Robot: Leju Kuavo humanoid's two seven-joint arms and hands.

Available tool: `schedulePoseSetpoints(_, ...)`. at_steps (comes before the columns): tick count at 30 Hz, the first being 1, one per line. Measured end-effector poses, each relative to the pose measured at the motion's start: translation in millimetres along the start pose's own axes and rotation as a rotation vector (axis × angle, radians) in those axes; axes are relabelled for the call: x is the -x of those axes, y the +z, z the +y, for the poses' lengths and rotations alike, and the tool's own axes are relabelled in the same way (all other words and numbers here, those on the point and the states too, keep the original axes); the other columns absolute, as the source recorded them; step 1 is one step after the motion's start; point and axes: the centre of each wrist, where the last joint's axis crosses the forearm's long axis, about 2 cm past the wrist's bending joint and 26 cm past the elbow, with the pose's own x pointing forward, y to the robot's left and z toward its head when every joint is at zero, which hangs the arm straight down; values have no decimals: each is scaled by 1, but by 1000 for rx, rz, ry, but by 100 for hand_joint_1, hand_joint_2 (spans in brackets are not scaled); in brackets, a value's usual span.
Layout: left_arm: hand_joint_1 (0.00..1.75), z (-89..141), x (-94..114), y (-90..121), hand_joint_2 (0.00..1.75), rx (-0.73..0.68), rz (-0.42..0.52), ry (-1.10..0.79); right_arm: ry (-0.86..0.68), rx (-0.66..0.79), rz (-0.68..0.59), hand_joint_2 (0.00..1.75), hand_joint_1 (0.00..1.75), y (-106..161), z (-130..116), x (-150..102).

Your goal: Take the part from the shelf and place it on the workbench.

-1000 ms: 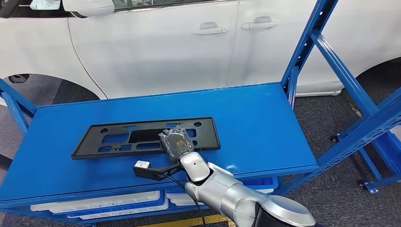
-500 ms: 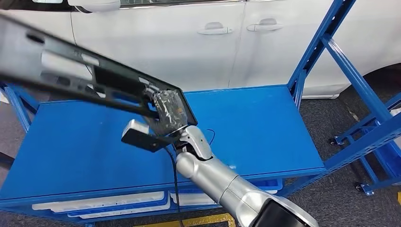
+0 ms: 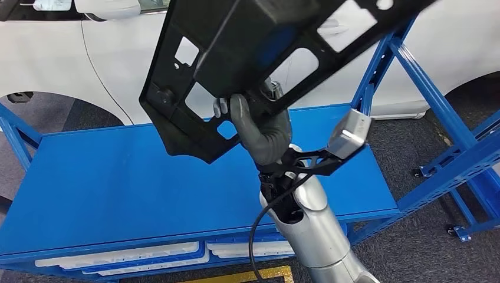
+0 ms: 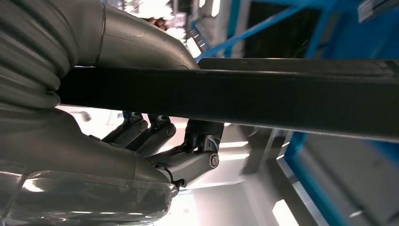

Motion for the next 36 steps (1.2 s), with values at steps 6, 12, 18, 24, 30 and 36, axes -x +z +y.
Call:
schedulePoseSetpoints(6, 0, 0, -1, -1, 175, -12, 1, 11, 5, -12, -44, 175, 175, 7, -3, -21)
schedulePoseSetpoints(12, 0, 0, -1, -1, 175, -18, 1, 13, 13, -31, -74, 175, 175, 7, -5, -29)
schedulePoseSetpoints(18, 0, 0, -1, -1, 175, -47, 4, -9, 35, -111, -111, 175, 175, 16, -5, -43)
schedulePoseSetpoints(24, 0, 0, -1, -1, 175, -51, 16, -23, 52, -186, -89, 175, 175, 27, -2, -49)
schedulePoseSetpoints(30, 0, -1, -2, -1, 175, -53, 30, -36, 84, -288, 9, 175, 175, 46, 11, -30)
schedulePoseSetpoints(36, 0, -3, -6, -3, 175, -44, 21, -52, 6, -410, 206, 175, 175, 87, 28, 14)
